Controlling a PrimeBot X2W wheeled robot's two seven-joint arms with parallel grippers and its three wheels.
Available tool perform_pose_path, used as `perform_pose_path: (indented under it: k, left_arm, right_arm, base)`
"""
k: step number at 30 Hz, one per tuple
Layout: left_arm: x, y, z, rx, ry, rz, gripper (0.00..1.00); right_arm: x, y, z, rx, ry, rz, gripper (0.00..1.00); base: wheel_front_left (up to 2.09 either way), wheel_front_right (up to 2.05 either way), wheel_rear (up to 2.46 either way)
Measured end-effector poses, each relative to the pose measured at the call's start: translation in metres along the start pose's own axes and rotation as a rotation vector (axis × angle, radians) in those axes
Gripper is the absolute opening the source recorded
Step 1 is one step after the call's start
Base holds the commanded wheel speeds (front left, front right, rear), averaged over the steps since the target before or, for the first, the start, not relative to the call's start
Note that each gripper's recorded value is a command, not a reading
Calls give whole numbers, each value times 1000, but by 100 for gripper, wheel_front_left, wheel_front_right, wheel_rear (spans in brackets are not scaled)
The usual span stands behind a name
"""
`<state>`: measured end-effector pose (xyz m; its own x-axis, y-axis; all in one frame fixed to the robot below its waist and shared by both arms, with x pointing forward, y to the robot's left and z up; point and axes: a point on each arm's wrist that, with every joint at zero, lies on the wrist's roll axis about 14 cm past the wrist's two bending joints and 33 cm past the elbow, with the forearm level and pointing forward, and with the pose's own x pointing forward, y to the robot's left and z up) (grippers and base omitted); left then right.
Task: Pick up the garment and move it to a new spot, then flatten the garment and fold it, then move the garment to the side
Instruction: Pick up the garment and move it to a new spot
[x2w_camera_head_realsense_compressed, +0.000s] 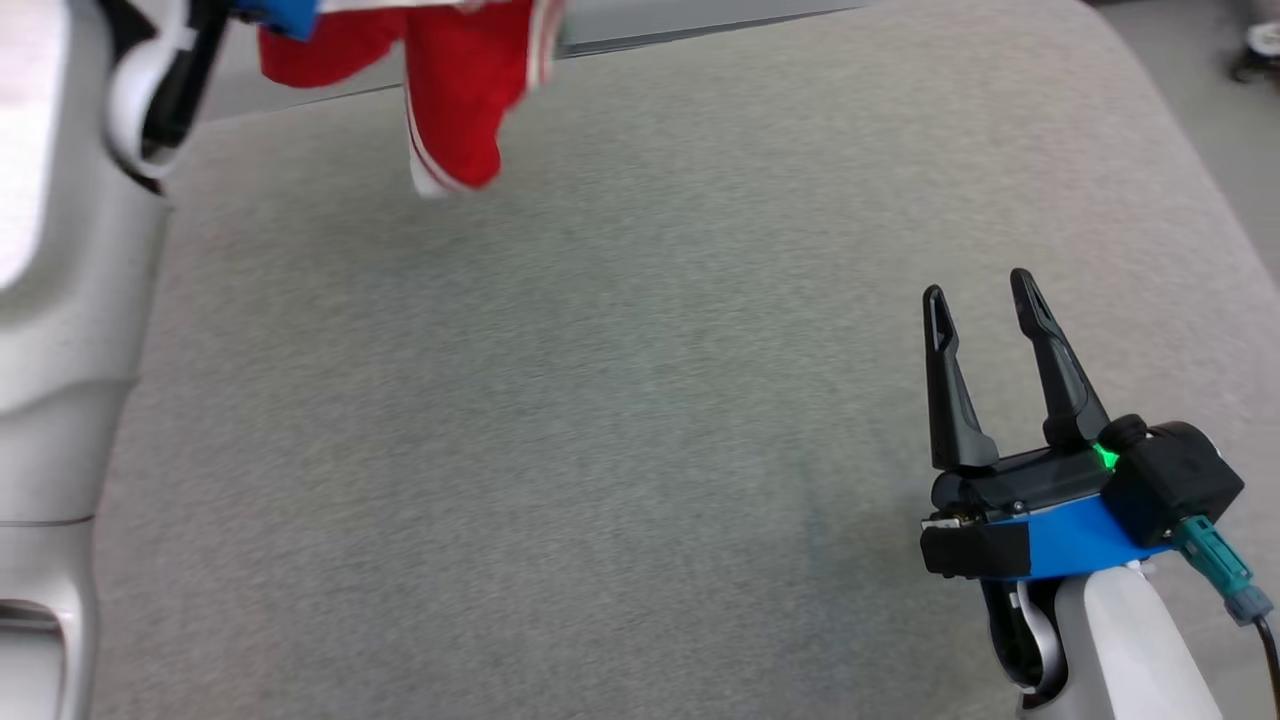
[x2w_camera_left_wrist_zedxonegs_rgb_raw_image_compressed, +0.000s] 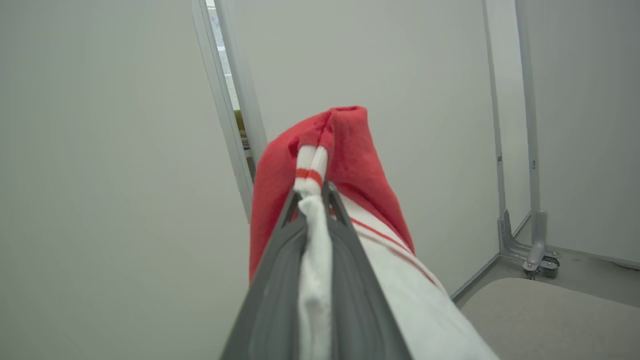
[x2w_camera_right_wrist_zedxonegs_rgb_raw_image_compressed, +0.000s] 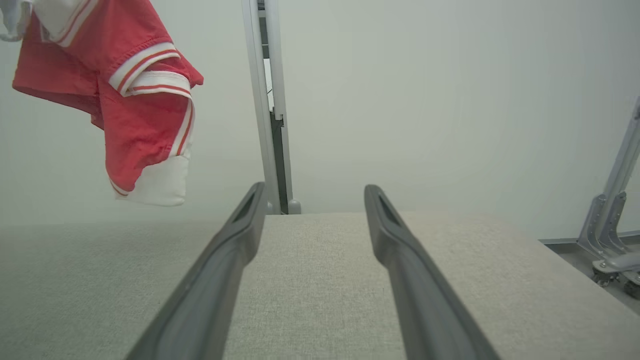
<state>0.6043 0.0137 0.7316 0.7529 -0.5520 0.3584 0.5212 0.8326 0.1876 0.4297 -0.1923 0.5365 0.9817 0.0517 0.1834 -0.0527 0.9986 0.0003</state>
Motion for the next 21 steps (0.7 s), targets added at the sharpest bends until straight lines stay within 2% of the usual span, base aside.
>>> perform_pose_path:
  k: [5, 9, 15, 17, 21]
  left_arm:
    - [23, -70, 5, -68, -43, -147, 0]
    - [25, -112, -13, -145, -28, -226, 0]
    - [-1, -140, -66, -230, 71, -252, 0]
    - [-26, -147, -99, -280, 151, -237, 0]
    - [-53, -150, -128, -323, 223, -210, 0]
  right_arm:
    - [-17, -27, 9, -6, -5, -80, 100]
    - [-25, -38, 11, -11, -2, -114, 100]
    - [-24, -38, 9, -4, 1, -115, 100]
    - [-21, -34, 8, -4, 1, -103, 100]
    - [-17, -27, 6, 3, 2, -84, 100]
  base:
    - [0, 0, 0]
    - [0, 0, 0]
    - [0, 0, 0]
    - [0, 0, 0]
    - [0, 0, 0]
